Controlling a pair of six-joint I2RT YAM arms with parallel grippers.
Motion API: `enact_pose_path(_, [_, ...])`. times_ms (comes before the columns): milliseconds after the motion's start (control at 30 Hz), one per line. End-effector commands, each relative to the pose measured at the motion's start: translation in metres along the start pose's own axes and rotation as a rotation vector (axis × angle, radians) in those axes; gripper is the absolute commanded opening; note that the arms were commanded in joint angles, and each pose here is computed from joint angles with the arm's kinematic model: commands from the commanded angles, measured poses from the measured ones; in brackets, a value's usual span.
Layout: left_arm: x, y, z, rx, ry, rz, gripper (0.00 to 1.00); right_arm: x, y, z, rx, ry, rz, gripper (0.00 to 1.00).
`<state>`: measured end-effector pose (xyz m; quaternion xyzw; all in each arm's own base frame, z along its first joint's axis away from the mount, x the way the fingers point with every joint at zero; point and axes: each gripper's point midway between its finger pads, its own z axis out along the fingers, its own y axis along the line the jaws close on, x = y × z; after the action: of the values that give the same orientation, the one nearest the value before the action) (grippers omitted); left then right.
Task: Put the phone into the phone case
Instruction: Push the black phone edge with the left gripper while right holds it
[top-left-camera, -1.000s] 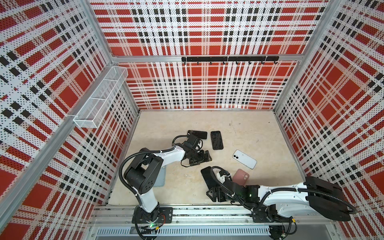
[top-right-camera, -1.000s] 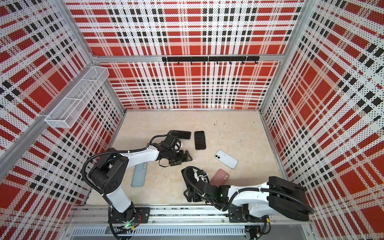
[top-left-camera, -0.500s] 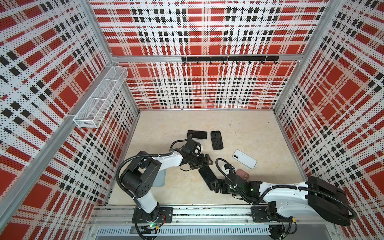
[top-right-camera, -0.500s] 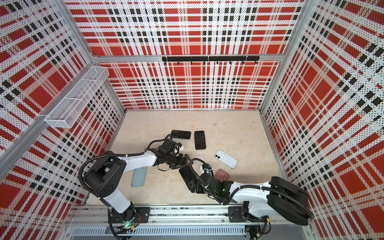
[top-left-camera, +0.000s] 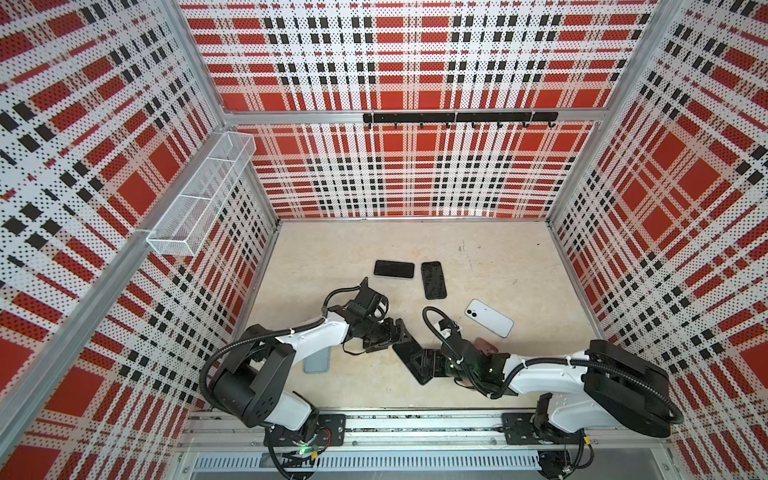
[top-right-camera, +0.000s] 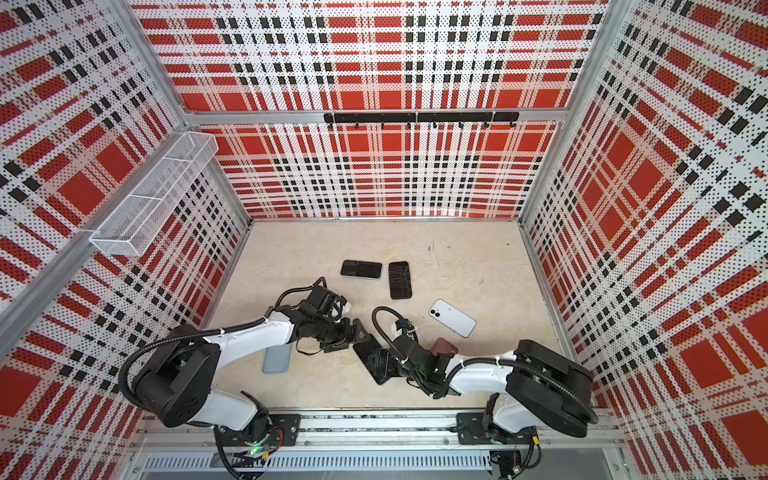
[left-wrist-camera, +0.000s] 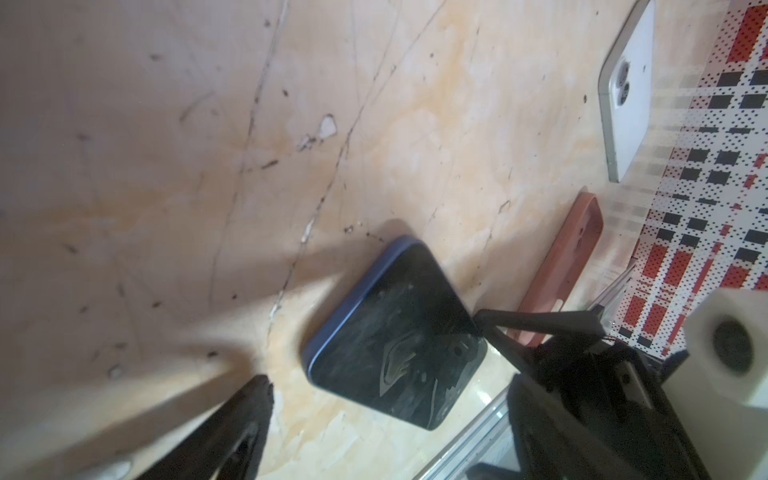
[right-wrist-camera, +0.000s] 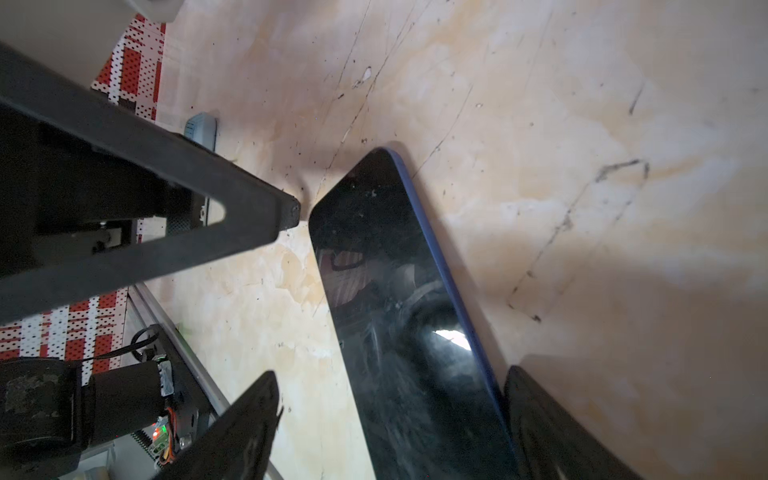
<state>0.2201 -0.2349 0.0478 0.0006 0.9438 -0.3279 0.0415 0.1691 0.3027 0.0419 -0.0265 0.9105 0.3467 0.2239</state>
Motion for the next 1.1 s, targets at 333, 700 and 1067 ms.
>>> enact_pose_path(333, [-0.04, -0.002, -0.016, -0.021, -0.102, 0.007, 0.92, 0.037, 0.003, -0.032, 0.109, 0.076, -0.098, 0.87])
enact_pose_path(700, [-0.033, -0.004, 0.024, -0.043, -0.005, 0.023, 0.9, 0.059, 0.014, -0.02, 0.05, 0.086, -0.082, 0.87])
enact_pose_path(1067, [-0.002, 0.001, 0.016, -0.014, 0.03, 0.001, 0.88, 0.034, 0.0, -0.005, 0.029, 0.007, -0.024, 0.86])
